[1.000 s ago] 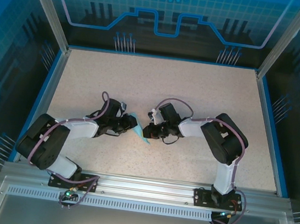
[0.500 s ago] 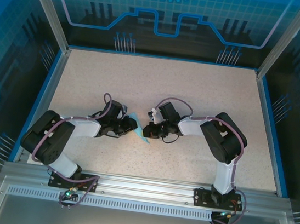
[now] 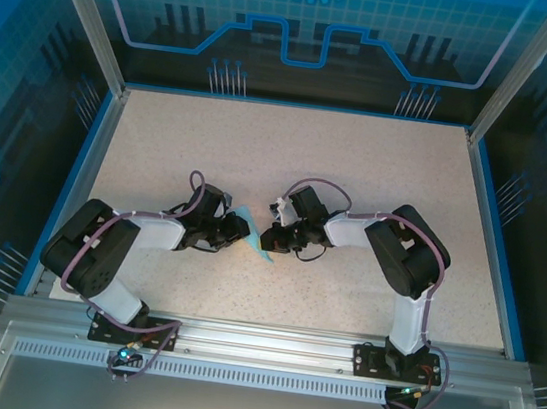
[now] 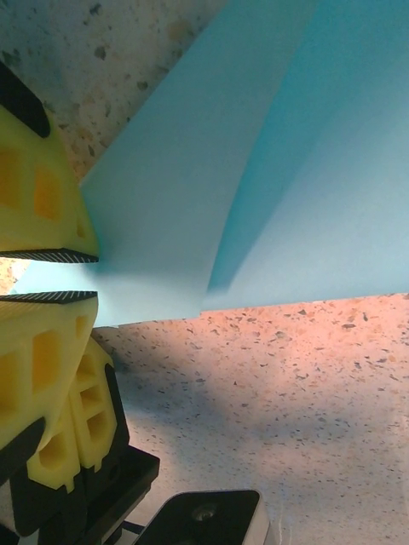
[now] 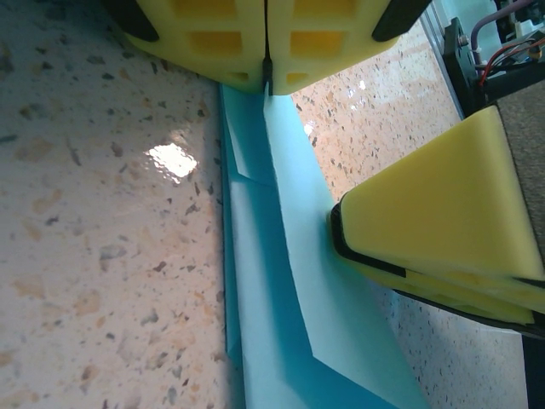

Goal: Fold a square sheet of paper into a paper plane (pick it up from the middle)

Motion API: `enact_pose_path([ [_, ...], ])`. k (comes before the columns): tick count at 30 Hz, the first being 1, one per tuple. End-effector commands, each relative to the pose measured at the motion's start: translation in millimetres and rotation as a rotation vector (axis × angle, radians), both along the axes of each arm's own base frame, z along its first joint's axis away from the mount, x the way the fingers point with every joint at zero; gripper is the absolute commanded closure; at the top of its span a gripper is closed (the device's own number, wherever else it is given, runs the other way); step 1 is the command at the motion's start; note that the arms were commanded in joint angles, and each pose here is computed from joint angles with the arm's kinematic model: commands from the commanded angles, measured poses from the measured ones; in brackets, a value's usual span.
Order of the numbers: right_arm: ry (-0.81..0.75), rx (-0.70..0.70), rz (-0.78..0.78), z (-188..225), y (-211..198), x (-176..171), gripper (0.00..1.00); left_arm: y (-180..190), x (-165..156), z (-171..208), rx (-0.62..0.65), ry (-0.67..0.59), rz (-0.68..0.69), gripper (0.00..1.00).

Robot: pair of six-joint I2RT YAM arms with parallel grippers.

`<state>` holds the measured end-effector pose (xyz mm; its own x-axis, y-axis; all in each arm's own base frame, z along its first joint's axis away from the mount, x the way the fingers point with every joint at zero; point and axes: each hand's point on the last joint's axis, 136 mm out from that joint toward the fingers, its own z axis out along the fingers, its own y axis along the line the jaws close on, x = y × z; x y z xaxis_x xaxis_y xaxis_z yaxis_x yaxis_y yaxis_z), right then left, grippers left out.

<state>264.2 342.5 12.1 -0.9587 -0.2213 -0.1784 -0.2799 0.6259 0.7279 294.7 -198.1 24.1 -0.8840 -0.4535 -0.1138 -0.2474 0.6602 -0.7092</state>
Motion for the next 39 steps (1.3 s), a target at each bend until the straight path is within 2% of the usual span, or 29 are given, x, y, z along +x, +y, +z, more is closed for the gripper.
enact_pose_path([
  [1,0.076,-0.110,-0.020,-38,-16,-11,0.95,-2,5,-2,0.022,-0.013,-0.013,0.79],
  [23,0.093,-0.123,-0.025,-43,-19,-14,1.00,-4,12,-6,0.046,-0.020,-0.036,0.80],
  [34,0.032,-0.032,-0.010,7,-7,-2,0.83,1,4,-18,0.073,0.034,-0.033,0.81],
  [39,0.022,-0.040,-0.007,17,-10,-4,0.81,1,3,-20,0.075,0.038,-0.034,0.81],
])
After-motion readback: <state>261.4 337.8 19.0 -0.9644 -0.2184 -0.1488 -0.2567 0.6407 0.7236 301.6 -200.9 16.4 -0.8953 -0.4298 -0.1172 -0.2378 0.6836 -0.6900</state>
